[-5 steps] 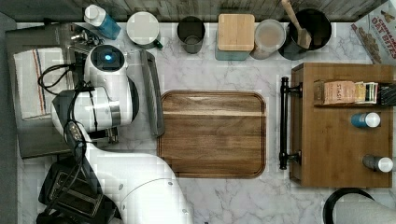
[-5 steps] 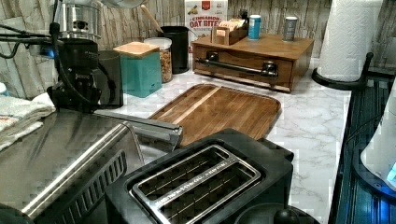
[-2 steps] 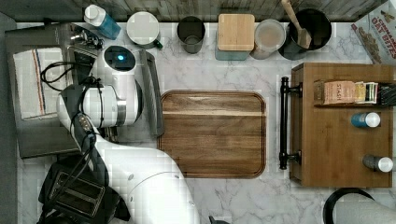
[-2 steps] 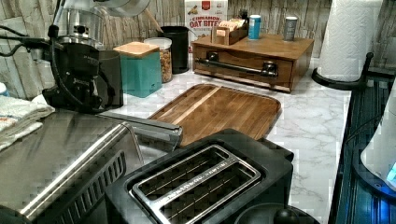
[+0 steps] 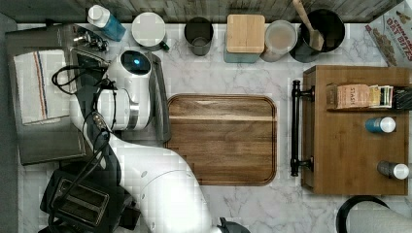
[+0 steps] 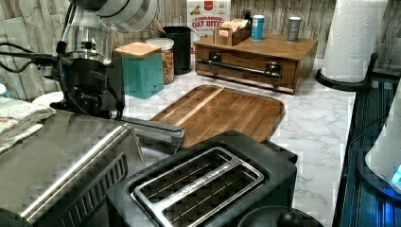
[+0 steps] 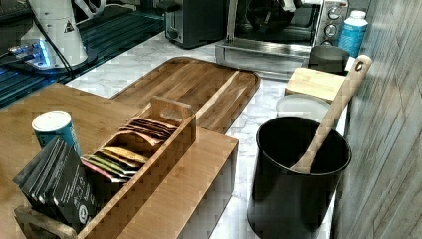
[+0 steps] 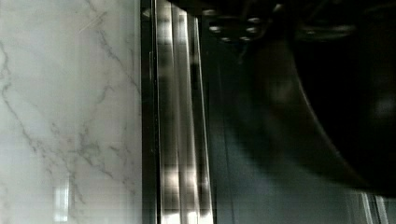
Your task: Put the bowl in the oven.
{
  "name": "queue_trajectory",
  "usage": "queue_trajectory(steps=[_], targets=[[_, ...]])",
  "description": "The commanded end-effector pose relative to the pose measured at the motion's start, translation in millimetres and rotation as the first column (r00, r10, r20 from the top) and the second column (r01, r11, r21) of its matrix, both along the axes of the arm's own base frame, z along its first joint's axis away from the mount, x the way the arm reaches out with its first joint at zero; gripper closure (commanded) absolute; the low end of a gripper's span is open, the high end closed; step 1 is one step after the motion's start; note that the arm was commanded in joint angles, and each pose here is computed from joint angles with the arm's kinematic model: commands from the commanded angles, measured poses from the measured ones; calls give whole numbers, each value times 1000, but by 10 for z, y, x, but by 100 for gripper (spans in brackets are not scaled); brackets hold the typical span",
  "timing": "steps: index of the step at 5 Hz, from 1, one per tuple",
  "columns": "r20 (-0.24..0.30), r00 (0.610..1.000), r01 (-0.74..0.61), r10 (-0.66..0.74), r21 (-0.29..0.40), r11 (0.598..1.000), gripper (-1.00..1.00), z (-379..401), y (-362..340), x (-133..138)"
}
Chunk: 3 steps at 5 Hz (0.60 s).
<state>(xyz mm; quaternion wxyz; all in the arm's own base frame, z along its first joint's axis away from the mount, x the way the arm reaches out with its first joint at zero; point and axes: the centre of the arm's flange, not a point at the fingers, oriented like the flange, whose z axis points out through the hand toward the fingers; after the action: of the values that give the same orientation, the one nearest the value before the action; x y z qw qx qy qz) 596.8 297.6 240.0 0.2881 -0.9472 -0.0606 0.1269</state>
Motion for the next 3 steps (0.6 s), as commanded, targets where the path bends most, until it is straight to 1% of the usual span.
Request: queue_trajectory(steps=[1, 2, 3], targets=[[87, 993, 66, -74, 90, 994, -100, 600, -158, -23], [69, 981, 173, -179, 82, 981, -100, 682, -824, 34], [75, 967, 233, -243, 117, 965, -100, 792, -1350, 89]])
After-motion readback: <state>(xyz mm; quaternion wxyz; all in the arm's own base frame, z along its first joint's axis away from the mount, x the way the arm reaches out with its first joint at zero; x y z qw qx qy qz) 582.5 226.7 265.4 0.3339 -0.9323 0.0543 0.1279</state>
